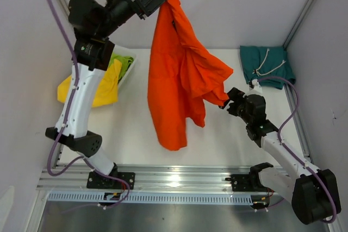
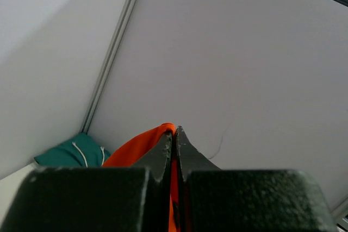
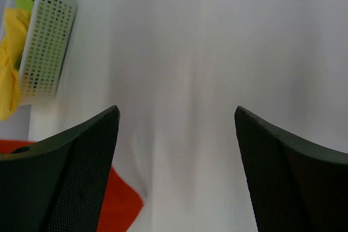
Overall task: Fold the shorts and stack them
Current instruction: Move the shorts to the center of the board
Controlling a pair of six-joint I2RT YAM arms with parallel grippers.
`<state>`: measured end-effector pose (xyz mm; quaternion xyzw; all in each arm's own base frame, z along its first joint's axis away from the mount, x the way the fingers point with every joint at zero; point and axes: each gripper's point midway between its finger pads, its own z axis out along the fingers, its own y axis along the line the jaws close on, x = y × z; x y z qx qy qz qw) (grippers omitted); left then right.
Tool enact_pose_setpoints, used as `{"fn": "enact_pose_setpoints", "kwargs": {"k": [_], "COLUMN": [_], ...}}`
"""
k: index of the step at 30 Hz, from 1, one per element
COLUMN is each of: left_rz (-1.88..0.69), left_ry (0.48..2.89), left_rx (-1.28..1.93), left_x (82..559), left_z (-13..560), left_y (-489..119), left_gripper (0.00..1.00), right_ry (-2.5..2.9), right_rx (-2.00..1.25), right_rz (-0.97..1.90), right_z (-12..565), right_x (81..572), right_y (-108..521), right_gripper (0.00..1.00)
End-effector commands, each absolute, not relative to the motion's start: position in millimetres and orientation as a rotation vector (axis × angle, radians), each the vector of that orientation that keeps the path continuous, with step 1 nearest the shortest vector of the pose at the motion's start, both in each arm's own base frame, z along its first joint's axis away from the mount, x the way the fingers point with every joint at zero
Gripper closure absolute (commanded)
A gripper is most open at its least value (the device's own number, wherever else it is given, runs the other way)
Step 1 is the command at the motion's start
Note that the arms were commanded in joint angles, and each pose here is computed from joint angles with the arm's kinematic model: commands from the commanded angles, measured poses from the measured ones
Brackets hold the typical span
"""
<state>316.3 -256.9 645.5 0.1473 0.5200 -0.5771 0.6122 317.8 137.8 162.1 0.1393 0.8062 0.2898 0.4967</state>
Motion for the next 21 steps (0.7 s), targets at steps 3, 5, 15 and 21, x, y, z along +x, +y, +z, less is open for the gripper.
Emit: {"fn": "enact_pose_setpoints", "kwargs": {"k": [3, 5, 15, 21], "left_rz": [-1.352, -1.345, -1.233, -1.102], "left_ry": [1.067, 1.095, 1.199, 1.402], "left_rx": [0.346, 0.327, 0.270, 0.003], "left_x": [322.4, 342.5, 332.0, 290.2], "left_z": [669.5, 659.9, 568.7, 393.6], "left_y": [-261.0, -266.8, -268.1, -230.6], "left_gripper": [1.00, 1.00, 1.00, 1.00], "right_ry": [1.906, 1.905, 1.896, 1.910], "right_rx": [0.418, 0.418, 0.449, 0.465], "right_rz": [0.666, 0.679, 0.669, 0.670], "right_z": [163.8, 163.4, 162.8, 156.7], "right_x": [320.3, 319.8, 318.4, 320.2], "right_y": [115.7, 115.7, 106.1, 104.7], "right_gripper": [0.13, 0.13, 0.14, 0.14]}}
